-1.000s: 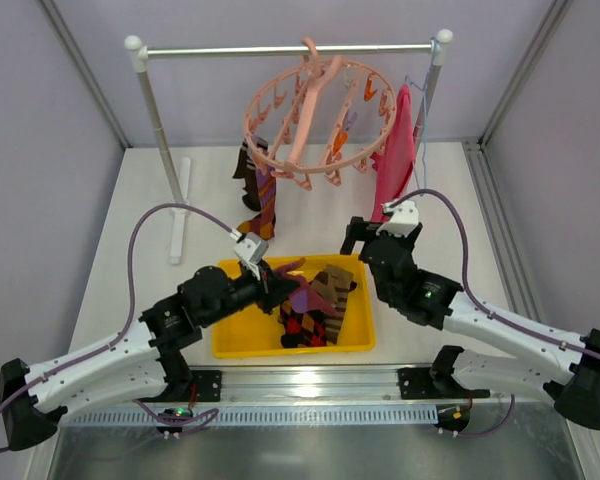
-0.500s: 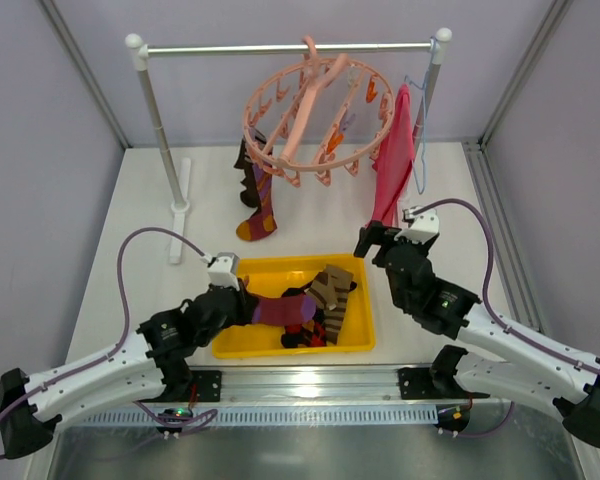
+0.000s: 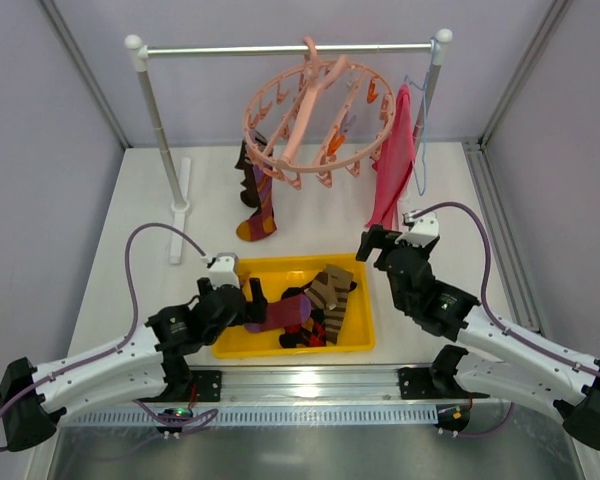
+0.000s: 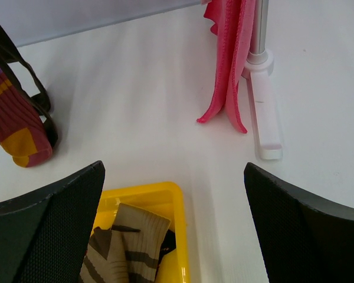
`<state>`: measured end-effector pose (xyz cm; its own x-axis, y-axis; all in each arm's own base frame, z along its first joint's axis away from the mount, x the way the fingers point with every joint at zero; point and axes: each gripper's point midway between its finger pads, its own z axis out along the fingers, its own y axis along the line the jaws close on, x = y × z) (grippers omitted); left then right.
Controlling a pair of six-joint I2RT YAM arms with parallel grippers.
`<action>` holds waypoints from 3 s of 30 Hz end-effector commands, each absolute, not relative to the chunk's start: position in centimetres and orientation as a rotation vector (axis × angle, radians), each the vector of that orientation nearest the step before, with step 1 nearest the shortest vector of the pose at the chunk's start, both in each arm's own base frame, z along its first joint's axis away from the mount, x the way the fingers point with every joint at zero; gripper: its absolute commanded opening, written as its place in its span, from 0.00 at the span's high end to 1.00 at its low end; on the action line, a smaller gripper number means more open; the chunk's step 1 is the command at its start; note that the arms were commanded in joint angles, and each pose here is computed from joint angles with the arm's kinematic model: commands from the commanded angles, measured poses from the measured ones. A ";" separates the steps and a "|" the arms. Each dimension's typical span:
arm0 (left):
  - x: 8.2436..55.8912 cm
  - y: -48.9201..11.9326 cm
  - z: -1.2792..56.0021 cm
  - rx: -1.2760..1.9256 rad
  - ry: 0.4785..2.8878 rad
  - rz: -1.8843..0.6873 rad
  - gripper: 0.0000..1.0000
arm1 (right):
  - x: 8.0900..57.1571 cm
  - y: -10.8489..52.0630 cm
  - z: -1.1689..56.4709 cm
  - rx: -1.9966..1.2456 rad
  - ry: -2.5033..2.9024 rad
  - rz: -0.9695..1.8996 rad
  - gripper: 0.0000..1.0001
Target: Remove the socks clipped to the hanger
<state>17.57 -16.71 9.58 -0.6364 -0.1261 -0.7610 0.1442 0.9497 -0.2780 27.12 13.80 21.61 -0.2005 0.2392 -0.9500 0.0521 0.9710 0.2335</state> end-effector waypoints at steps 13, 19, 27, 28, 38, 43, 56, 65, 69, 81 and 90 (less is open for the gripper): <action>24.0 -16.5 13.8 -0.142 2.096 -0.441 0.00 | 27.4 13.4 22.3 0.263 1.736 0.234 0.00; 29.3 -17.7 17.3 -0.166 1.997 -0.529 0.00 | 27.4 12.8 22.1 0.272 1.728 0.247 0.00; 37.1 -20.8 18.7 -0.126 1.908 -0.558 0.00 | 27.3 11.5 21.5 0.279 1.723 0.236 0.00; 37.2 -20.8 18.7 -0.126 1.908 -0.558 0.00 | 27.3 11.5 21.3 0.278 1.725 0.234 0.00; 39.7 -20.0 16.3 -0.150 1.761 -0.447 0.00 | 27.7 11.4 20.6 0.269 1.737 0.246 0.00; 40.4 -20.9 15.4 -0.138 1.745 -0.429 0.00 | 28.1 11.8 21.1 0.263 1.720 0.268 0.00; 40.8 -22.5 14.5 -0.082 1.693 -0.418 0.64 | 28.6 11.5 20.7 0.267 1.726 0.258 0.00; 39.5 -22.2 16.1 -0.066 1.659 -0.409 1.00 | 28.6 11.6 20.5 0.268 1.736 0.261 0.00; 37.3 -23.3 17.5 -0.014 1.648 -0.432 1.00 | 28.8 11.6 20.1 0.266 1.760 0.243 0.00; 28.9 -27.4 24.0 0.195 1.623 -0.606 1.00 | 29.7 13.2 18.4 0.240 1.884 0.207 0.00; 24.1 -27.2 26.6 0.316 1.544 -0.789 1.00 | 28.8 15.2 20.5 0.175 1.887 0.185 0.00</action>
